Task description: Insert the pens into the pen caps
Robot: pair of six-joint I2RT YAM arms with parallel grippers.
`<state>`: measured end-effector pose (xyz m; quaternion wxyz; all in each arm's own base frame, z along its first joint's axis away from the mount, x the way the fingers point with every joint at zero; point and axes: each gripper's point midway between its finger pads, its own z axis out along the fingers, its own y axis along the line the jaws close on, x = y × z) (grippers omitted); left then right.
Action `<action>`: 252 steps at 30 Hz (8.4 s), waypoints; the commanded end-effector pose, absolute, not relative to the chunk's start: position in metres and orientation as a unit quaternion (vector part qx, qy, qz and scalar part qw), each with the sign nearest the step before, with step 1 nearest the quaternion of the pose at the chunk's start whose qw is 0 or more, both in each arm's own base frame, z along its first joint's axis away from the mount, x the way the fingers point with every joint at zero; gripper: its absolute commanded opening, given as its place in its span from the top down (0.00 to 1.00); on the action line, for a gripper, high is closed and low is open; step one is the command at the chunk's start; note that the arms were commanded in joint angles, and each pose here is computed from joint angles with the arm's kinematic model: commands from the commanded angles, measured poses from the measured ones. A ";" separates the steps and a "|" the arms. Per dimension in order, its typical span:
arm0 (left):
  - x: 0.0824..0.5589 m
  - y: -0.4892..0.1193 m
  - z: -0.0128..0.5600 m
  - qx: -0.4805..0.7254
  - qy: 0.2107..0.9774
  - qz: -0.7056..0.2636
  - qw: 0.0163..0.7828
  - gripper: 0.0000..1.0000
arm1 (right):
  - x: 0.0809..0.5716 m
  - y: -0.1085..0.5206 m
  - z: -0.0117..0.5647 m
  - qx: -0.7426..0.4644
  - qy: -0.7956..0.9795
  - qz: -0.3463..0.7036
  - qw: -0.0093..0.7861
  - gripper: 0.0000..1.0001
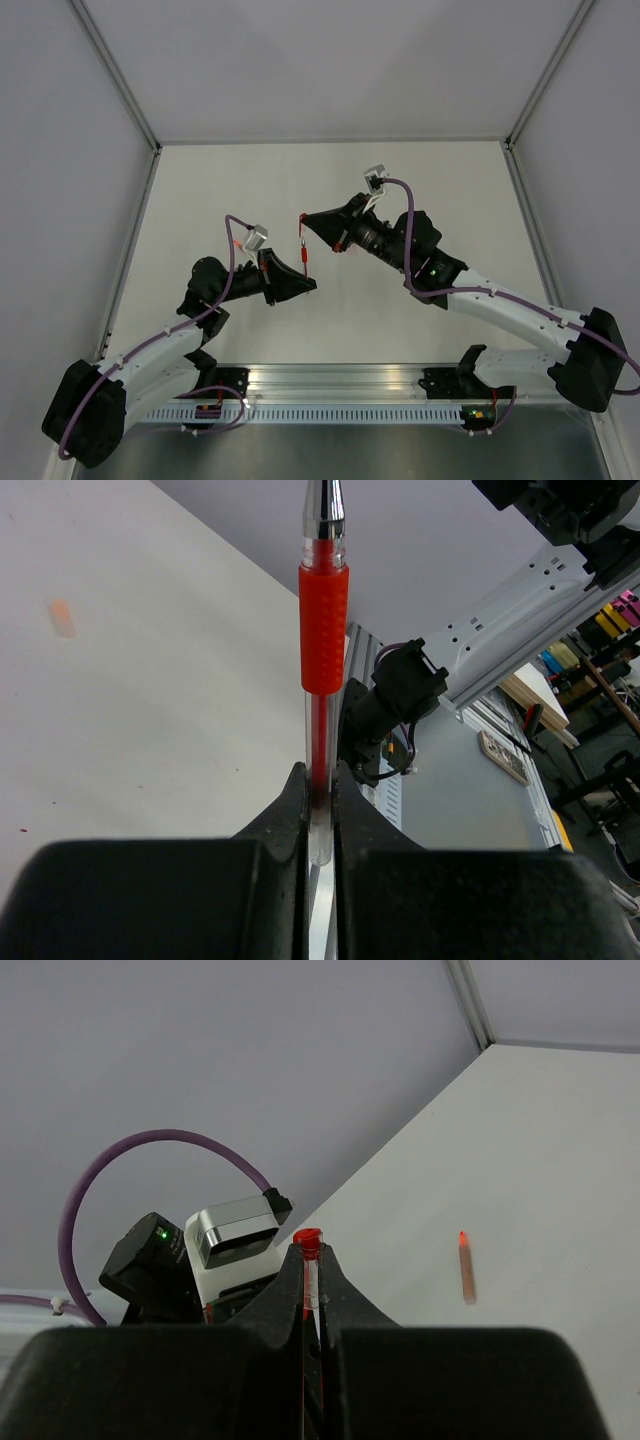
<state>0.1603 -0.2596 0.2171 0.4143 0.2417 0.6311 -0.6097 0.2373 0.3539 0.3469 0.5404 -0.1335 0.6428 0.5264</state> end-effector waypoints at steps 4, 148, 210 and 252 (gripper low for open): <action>0.156 -0.262 0.238 0.264 0.602 -0.621 0.428 0.98 | 0.235 0.360 0.346 -0.150 0.643 0.525 0.537 1.00; 0.222 -0.267 0.280 0.177 0.679 -0.572 0.425 0.41 | 0.212 0.336 0.296 -0.115 0.694 0.441 0.557 1.00; 0.304 -0.120 0.120 -0.353 0.877 -0.102 0.309 0.16 | 0.283 0.270 0.167 -0.055 0.856 0.282 0.429 0.60; 0.319 -0.090 -0.014 -0.425 0.898 0.002 0.116 0.81 | 0.266 0.254 0.182 -0.050 0.841 0.297 0.450 0.61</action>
